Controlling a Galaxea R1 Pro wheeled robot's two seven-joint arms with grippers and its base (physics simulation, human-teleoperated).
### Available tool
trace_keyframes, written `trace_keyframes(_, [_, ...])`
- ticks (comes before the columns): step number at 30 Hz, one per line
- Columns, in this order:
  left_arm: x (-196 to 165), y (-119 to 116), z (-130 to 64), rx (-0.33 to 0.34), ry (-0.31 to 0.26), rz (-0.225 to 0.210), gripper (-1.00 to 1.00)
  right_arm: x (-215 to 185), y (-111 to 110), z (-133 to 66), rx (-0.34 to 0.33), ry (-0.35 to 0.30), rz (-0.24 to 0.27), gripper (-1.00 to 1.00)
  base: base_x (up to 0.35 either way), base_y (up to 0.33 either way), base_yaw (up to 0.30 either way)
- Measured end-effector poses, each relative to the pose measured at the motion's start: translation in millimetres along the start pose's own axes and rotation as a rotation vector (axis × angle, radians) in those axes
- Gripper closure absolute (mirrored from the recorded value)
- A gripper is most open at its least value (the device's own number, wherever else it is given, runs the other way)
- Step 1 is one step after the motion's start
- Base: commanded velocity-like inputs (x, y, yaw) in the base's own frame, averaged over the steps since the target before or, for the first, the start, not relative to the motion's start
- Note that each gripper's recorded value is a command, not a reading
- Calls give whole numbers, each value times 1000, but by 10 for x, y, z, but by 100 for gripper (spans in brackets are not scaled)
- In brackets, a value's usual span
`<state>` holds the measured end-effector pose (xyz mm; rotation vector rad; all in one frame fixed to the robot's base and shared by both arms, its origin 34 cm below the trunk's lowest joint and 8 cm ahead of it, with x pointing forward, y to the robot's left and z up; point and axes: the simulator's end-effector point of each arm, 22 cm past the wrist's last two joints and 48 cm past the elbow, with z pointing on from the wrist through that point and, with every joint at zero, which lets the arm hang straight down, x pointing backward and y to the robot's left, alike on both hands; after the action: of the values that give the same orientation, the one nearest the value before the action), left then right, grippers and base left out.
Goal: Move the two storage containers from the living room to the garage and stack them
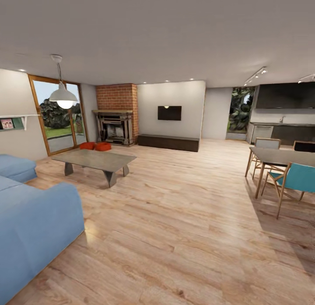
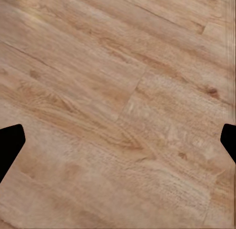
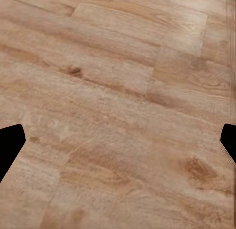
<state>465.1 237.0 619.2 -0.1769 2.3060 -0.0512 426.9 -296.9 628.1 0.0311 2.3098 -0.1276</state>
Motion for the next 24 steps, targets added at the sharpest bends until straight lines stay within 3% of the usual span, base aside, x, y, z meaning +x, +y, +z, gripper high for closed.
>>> trace_keyframes(5, [5,-4,0,1,1,0,-100,3,-2,0,1,1,1,-100,325,-111,-217])
trace_keyframes(16, [5,8,0,-1,1,1,-100,4,-6,1,1,1,0,-100,325,-68,-6])
trace_keyframes(24, [4,9,0,-1,1,0,-100,4,1,1,0,1,-2,-100,327,-2,184])
